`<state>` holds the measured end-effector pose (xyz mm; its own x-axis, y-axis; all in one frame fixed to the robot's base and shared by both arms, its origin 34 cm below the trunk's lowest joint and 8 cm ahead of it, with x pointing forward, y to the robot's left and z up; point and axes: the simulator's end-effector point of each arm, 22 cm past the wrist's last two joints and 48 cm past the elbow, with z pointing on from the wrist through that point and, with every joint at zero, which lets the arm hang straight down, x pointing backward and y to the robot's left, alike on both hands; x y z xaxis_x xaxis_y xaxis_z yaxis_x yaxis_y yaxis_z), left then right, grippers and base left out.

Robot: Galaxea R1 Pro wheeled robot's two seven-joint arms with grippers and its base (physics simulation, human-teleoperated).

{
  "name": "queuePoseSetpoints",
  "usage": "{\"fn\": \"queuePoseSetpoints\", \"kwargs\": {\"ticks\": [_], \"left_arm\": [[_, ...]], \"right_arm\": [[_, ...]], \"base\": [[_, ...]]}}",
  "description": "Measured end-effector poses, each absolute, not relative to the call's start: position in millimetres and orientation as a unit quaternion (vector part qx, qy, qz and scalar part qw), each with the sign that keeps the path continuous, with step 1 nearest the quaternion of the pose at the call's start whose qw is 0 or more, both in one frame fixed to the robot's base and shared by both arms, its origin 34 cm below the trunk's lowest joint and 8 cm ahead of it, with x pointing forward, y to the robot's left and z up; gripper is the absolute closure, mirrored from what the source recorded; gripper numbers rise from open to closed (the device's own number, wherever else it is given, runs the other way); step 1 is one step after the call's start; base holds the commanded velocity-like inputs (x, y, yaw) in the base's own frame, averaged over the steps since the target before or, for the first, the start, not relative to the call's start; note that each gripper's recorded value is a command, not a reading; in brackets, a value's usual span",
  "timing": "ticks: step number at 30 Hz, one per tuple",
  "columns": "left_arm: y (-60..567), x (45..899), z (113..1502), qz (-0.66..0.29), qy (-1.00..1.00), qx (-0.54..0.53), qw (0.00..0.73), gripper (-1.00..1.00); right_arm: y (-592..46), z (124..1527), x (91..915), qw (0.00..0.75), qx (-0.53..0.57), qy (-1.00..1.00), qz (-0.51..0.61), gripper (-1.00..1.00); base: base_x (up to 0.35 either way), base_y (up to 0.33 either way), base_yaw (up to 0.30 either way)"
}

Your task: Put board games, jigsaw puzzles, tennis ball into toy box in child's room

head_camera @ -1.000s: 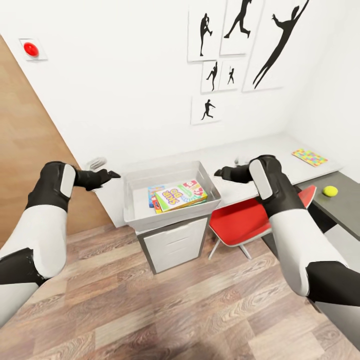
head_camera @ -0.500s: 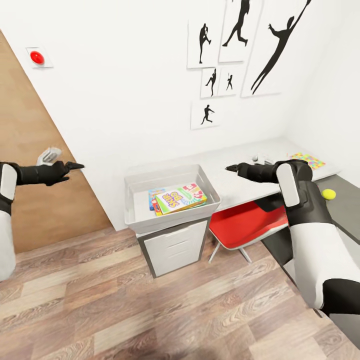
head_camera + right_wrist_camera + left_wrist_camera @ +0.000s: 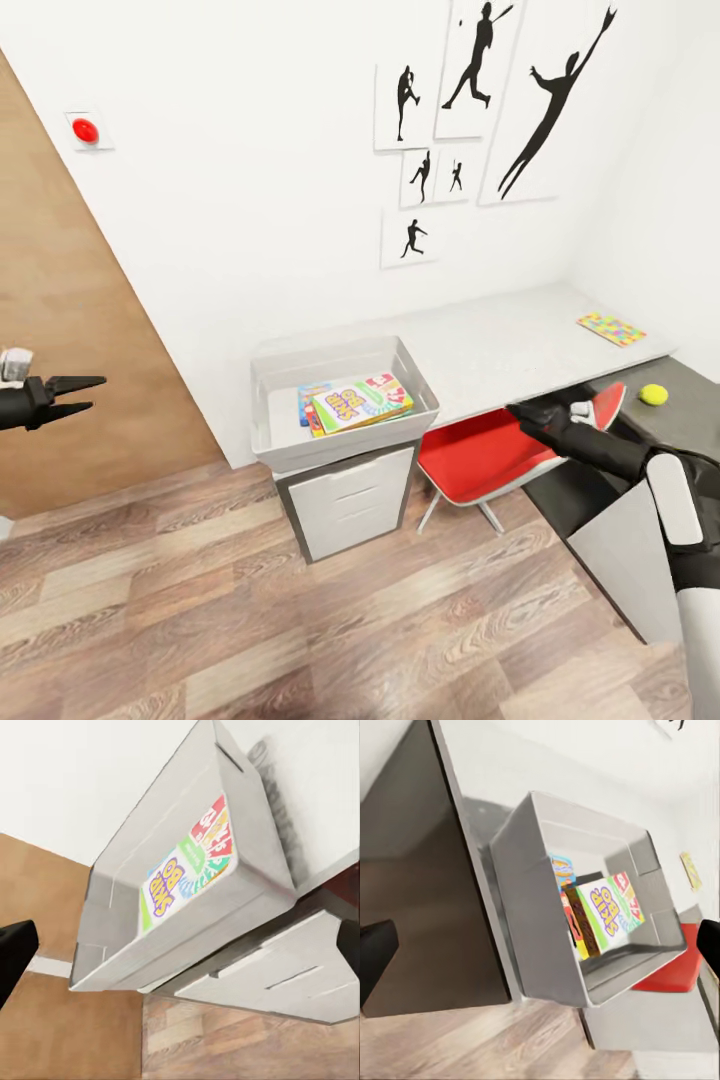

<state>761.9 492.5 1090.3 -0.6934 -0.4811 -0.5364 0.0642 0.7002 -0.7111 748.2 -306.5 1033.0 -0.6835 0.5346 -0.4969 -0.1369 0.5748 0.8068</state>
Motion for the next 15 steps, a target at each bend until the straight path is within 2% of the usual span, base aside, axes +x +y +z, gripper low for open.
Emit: {"fn": "queuePoseSetpoints", "kwargs": {"ticks": [15], "left_arm": [[483,663,990,-0.394,0.862,-0.14,0.285,-1.0]], "right_arm": [[-313,983,641,0.427,0.124,0.749,0.492,-1.0]], "base": [[0.0,0.0,0.0]]}}
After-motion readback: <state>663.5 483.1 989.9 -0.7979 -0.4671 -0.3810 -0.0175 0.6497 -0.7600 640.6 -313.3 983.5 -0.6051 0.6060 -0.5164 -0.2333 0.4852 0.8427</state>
